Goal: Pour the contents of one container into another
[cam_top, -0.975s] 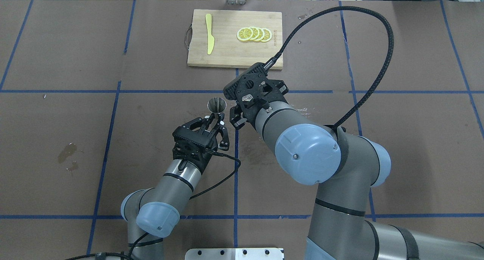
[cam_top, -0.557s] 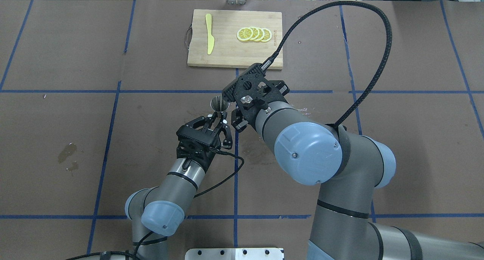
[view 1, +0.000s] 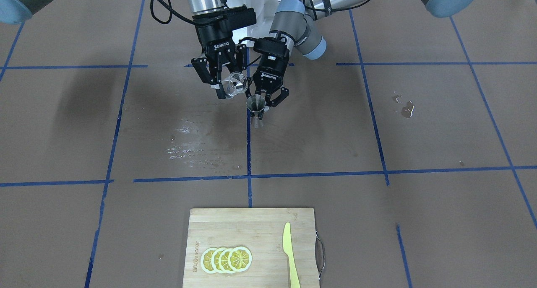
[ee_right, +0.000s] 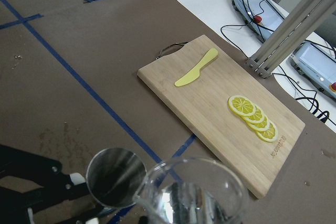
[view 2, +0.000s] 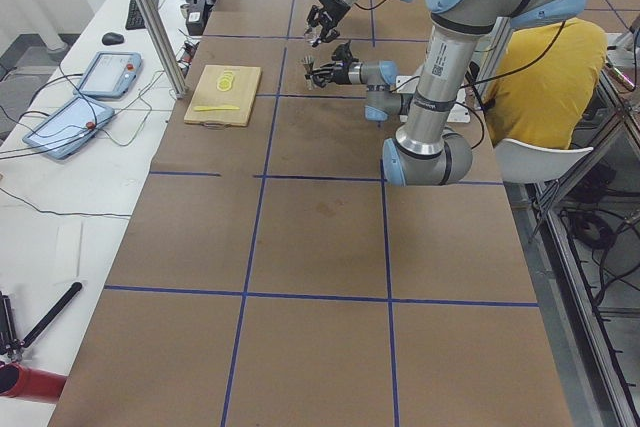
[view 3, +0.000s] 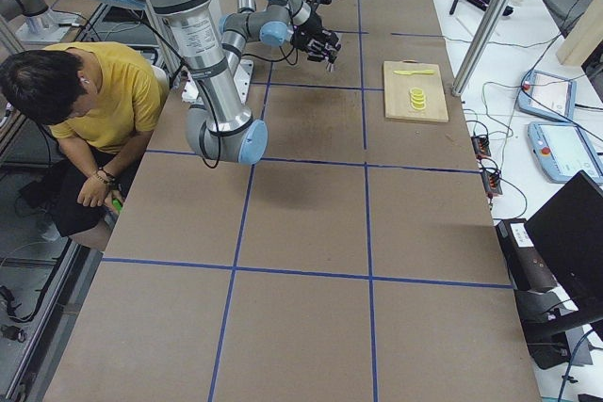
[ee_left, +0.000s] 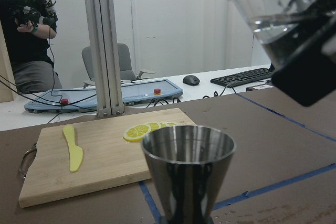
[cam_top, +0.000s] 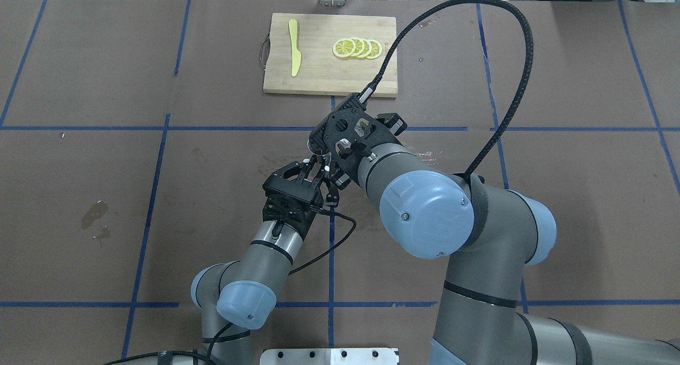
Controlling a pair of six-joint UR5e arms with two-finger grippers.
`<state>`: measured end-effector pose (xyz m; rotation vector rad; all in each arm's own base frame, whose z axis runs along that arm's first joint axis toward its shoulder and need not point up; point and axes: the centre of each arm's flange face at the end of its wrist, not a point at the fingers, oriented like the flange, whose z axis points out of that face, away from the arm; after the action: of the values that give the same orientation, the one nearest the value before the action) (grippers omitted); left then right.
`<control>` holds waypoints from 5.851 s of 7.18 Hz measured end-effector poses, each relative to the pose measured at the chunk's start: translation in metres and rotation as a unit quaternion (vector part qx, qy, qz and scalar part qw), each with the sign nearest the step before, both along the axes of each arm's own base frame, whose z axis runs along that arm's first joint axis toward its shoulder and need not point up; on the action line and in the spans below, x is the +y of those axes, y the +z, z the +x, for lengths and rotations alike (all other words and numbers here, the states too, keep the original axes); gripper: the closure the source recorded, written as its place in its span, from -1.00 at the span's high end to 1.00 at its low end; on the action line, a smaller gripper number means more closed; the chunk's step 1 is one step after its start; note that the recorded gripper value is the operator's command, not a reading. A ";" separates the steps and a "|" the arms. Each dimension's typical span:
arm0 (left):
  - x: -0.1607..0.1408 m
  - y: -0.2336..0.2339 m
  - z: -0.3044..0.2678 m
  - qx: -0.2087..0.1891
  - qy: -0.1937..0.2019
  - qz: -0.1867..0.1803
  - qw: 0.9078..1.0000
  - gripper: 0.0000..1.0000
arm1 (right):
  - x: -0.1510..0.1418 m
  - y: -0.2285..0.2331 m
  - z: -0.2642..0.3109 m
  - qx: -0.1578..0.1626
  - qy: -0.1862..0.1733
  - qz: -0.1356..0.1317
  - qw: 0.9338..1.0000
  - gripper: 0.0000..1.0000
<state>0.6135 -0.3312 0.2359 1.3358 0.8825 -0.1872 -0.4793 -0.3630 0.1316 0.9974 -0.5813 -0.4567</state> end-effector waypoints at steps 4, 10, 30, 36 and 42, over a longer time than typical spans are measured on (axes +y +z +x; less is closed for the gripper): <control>0.000 -0.008 0.005 0.004 0.004 0.001 1.000 -1.00 | -0.003 -0.007 -0.002 0.037 -0.011 0.017 0.999 -1.00; 0.000 -0.013 0.005 0.007 0.004 0.002 1.000 -1.00 | -0.006 -0.009 -0.002 0.091 -0.035 0.051 0.994 -1.00; 0.001 -0.014 0.004 0.008 0.005 0.003 1.000 -1.00 | -0.020 -0.031 0.004 0.295 -0.107 0.143 0.939 -1.00; 0.001 -0.014 0.004 0.008 0.005 0.003 1.000 -1.00 | -0.021 -0.035 0.006 0.287 -0.095 0.148 0.942 -1.00; 0.001 -0.013 -0.028 0.029 -0.002 0.006 1.000 -1.00 | -0.015 0.000 0.026 -0.019 0.066 -0.014 0.998 -1.00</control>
<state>0.5858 -0.3307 0.2233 1.3492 0.9311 -0.2256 -0.4530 -0.3779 0.1319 1.0120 -0.5508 -0.3125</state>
